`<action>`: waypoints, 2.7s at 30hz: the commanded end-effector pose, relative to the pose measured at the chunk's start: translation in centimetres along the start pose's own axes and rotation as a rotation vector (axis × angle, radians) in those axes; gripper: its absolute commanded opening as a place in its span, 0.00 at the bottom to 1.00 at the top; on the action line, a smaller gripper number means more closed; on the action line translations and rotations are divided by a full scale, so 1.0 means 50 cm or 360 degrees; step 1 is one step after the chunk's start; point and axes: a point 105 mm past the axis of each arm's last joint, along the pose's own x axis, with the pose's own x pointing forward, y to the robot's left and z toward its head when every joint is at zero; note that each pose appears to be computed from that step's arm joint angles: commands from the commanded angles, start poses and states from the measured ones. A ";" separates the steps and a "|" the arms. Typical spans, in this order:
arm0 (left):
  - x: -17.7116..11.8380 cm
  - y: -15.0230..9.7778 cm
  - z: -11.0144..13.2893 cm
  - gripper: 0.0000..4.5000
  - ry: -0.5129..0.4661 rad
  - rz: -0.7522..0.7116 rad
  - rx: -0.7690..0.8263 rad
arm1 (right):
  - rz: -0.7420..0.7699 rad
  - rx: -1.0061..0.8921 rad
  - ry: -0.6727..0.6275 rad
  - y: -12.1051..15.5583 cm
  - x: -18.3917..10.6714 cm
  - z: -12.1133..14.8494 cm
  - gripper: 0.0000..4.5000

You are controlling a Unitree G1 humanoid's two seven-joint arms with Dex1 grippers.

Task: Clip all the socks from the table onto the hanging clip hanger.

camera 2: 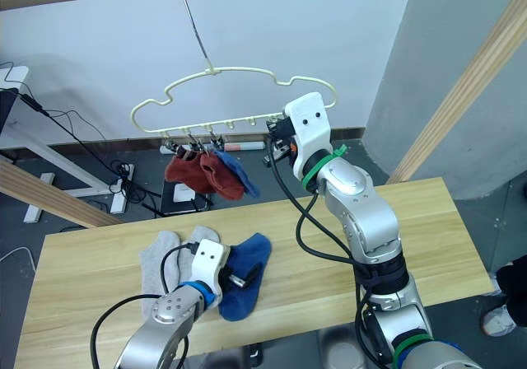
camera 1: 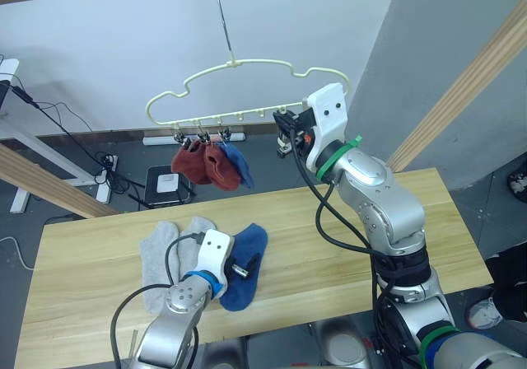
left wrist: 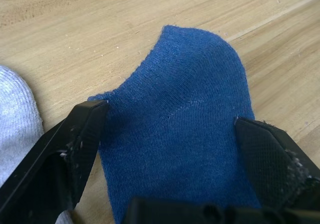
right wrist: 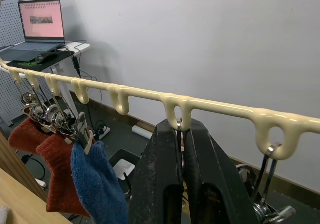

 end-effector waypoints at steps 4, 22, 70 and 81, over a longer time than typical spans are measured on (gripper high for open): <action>0.000 -0.018 -0.030 1.00 0.0142 -0.0078 0.0009 | 0.0038 -0.0028 -0.0103 0.014 -0.004 0.032 0.00; 0.001 -0.010 0.012 0.14 -0.0120 -0.0079 0.0091 | 0.0034 -0.0032 -0.0107 0.014 -0.004 0.033 0.00; -0.007 0.004 0.322 0.01 -0.1375 0.0125 0.0778 | 0.0095 0.0120 -0.0037 0.041 -0.008 0.017 0.00; -0.011 0.015 0.329 0.01 -0.1396 0.0170 0.0756 | 0.0093 0.0002 -0.0025 0.040 -0.012 0.008 0.00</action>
